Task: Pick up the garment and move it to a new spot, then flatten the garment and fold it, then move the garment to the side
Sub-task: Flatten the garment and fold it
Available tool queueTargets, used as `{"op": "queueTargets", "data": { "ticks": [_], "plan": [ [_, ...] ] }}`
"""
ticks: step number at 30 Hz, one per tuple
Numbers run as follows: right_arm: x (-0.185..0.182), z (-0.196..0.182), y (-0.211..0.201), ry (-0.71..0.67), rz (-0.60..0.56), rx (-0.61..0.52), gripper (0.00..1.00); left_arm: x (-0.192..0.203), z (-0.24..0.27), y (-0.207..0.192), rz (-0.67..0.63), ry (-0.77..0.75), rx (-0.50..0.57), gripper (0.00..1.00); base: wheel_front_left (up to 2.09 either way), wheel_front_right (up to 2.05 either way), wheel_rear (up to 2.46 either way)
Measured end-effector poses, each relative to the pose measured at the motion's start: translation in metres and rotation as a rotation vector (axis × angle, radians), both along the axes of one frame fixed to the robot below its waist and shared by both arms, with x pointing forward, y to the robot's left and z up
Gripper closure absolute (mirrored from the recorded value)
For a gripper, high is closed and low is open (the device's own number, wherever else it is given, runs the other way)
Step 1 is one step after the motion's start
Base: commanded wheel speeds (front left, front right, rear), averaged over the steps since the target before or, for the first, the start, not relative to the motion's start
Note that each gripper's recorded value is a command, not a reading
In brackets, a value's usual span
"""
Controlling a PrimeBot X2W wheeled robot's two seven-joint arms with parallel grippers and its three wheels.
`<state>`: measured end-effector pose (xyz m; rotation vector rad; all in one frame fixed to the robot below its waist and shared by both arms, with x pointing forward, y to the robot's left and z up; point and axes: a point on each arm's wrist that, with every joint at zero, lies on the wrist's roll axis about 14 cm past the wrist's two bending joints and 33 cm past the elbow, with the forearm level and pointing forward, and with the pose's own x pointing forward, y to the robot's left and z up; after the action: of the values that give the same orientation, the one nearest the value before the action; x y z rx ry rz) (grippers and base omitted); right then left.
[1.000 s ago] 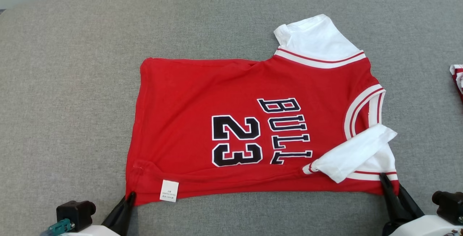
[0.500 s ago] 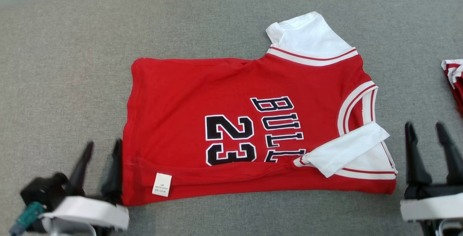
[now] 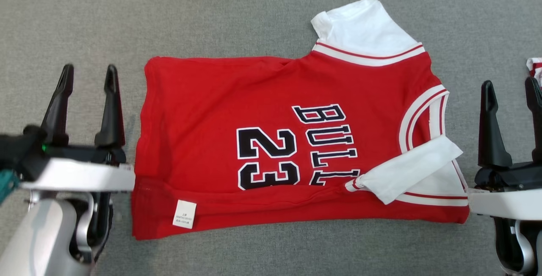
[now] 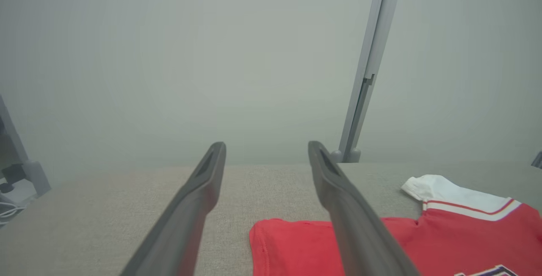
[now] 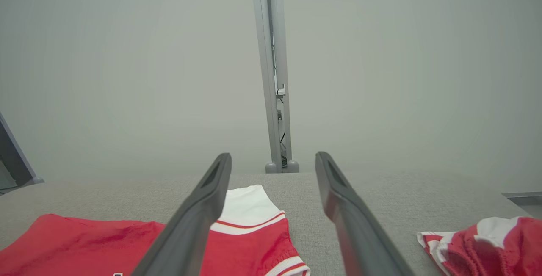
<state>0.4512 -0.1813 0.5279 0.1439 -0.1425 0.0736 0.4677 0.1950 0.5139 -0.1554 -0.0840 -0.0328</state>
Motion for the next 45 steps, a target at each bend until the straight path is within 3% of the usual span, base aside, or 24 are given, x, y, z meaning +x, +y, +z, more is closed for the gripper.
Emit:
{"op": "queueTargets", "data": {
  "ticks": [4,5,11,20,22,27,35,45],
  "plan": [
    [0.008,-0.011,0.006,0.022,0.015,0.013,0.0,0.027,-0.025,-0.009,-0.071,0.12,-0.018,0.0,0.0,0.0,0.0],
    [0.012,-0.017,0.01,0.037,0.027,0.023,0.0,0.037,-0.051,-0.012,-0.104,0.239,-0.029,0.0,0.0,0.0,0.0],
    [0.016,-0.038,0.01,0.084,0.025,0.047,0.0,0.057,-0.123,-0.019,-0.188,0.544,-0.076,0.0,0.0,0.0,0.0],
    [0.015,-0.063,-0.005,0.137,-0.019,0.073,0.0,0.074,-0.167,-0.026,-0.231,0.72,-0.107,0.0,0.0,0.0,0.0],
    [0.016,-0.066,-0.007,0.143,-0.026,0.085,0.0,0.075,-0.17,-0.027,-0.239,0.737,-0.114,1.0,0.0,0.0,0.0],
    [0.039,-0.051,-0.021,0.095,-0.041,0.07,0.0,0.076,-0.171,-0.033,-0.267,0.748,-0.111,1.0,0.0,0.0,0.0],
    [0.122,-0.047,-0.03,0.141,0.012,0.004,0.0,0.08,-0.159,-0.045,-0.302,0.7,-0.088,1.0,0.0,0.0,0.0],
    [0.197,-0.106,0.046,0.388,0.222,-0.059,0.0,0.086,-0.153,-0.053,-0.327,0.663,-0.067,1.0,0.0,0.0,0.0]
  ]
}}
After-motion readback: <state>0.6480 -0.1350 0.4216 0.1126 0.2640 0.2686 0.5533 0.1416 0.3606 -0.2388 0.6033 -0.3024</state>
